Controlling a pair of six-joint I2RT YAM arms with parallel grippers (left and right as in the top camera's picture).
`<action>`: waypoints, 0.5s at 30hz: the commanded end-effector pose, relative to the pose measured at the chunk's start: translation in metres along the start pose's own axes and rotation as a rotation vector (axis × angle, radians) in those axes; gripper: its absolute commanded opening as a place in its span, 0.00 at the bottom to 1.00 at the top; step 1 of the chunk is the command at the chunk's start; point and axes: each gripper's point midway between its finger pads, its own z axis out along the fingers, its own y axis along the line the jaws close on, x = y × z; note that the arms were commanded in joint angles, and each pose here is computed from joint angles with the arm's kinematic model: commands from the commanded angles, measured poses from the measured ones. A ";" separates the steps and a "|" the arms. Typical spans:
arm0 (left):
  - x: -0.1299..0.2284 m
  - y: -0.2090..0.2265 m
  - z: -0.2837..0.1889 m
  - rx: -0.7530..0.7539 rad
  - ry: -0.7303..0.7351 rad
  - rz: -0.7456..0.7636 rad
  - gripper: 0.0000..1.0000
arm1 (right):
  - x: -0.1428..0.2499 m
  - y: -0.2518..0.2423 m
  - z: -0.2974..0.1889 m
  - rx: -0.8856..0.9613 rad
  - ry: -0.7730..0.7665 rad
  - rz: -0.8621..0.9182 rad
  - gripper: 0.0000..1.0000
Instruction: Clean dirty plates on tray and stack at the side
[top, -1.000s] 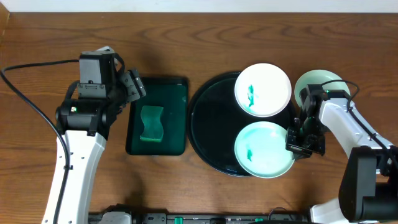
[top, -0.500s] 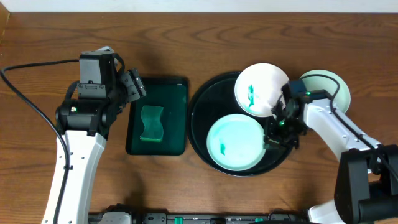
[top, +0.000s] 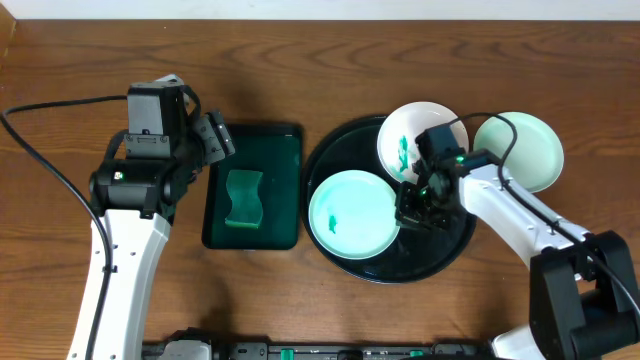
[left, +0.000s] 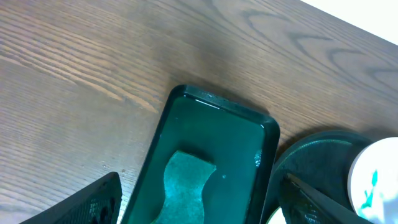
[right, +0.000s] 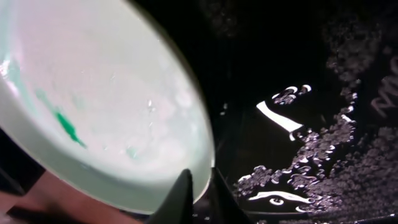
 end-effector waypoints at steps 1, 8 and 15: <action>-0.007 0.000 -0.004 -0.004 -0.019 -0.001 0.81 | -0.009 -0.012 0.001 0.086 -0.063 -0.013 0.21; -0.007 0.000 -0.004 -0.005 -0.018 -0.001 0.81 | -0.031 0.004 -0.001 0.043 -0.148 -0.277 0.39; -0.007 0.000 -0.004 -0.005 -0.018 -0.001 0.81 | -0.043 0.009 -0.002 0.051 -0.203 -0.386 0.30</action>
